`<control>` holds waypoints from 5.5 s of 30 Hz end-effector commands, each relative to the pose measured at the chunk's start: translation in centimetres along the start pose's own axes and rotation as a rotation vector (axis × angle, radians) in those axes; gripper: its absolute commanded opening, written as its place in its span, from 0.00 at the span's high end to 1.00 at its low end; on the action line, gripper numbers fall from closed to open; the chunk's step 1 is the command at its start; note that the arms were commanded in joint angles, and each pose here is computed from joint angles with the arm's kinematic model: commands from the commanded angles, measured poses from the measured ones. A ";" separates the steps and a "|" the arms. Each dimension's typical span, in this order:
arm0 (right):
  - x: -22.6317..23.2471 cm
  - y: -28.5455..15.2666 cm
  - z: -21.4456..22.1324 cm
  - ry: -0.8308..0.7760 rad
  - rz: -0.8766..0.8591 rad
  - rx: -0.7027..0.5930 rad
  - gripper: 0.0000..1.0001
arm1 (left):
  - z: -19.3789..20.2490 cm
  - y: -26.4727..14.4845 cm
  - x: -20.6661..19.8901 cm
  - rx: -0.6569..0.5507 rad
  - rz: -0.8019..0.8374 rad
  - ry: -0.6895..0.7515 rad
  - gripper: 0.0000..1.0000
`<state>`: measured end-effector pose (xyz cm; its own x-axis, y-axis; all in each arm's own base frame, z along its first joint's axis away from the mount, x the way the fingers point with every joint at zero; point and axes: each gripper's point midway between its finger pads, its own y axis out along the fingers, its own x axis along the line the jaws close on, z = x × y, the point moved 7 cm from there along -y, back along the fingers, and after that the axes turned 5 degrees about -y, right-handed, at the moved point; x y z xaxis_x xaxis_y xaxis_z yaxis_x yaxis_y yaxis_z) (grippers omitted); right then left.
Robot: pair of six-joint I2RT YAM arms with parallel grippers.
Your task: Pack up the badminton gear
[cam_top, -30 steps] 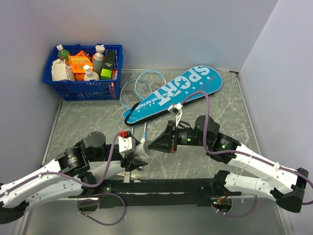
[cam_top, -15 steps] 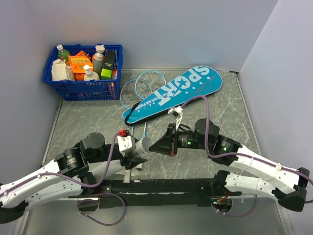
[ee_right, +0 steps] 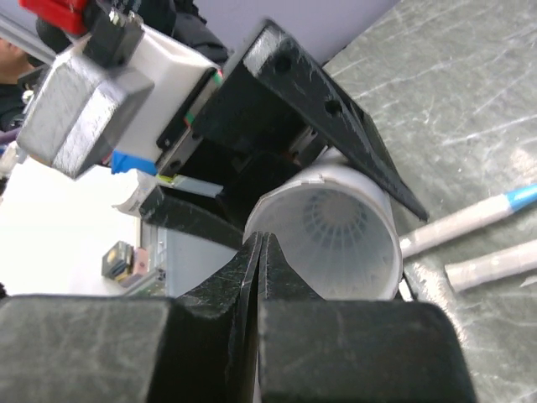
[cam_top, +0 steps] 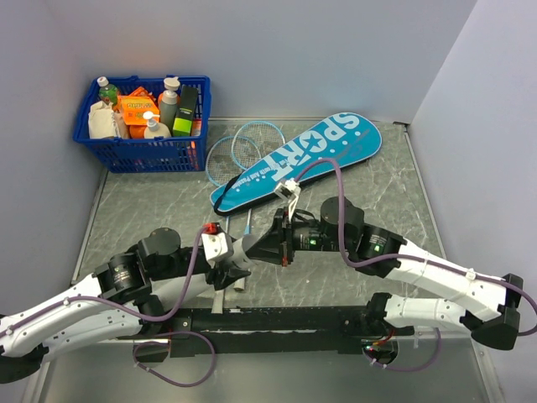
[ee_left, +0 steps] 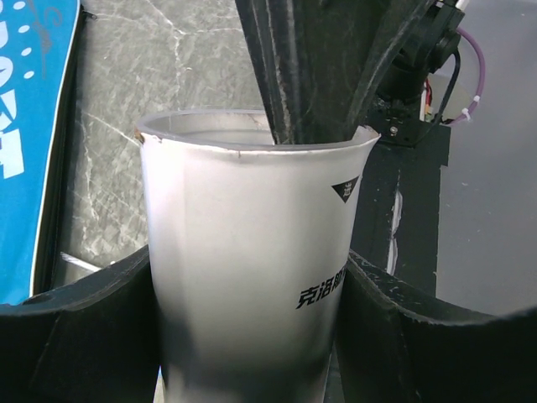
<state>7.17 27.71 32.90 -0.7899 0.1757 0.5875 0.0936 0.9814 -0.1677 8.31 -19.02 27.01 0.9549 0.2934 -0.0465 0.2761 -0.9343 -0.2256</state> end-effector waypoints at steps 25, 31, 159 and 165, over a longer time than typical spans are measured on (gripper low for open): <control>-5.3 -12.5 0.0 -0.020 0.754 -0.186 1.00 | -3.8 -1.4 20.9 0.182 -0.997 -0.063 0.99; -6.1 -12.1 1.5 -0.012 0.752 -0.148 1.00 | 0.9 -3.4 26.9 0.317 -1.158 -0.139 0.99; -23.5 -0.3 4.4 0.318 1.059 0.125 1.00 | 0.0 -7.6 10.1 -0.270 -0.878 -0.519 0.04; -25.0 -4.0 5.2 0.363 1.171 0.090 1.00 | 0.0 -7.6 10.1 -0.274 -0.874 -0.517 0.04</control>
<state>22.17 21.61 13.85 -0.1396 0.9602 0.2418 0.4885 0.2792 -0.8267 15.72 -9.00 27.53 0.2568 0.8845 -0.3894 0.9142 -0.3531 -0.1990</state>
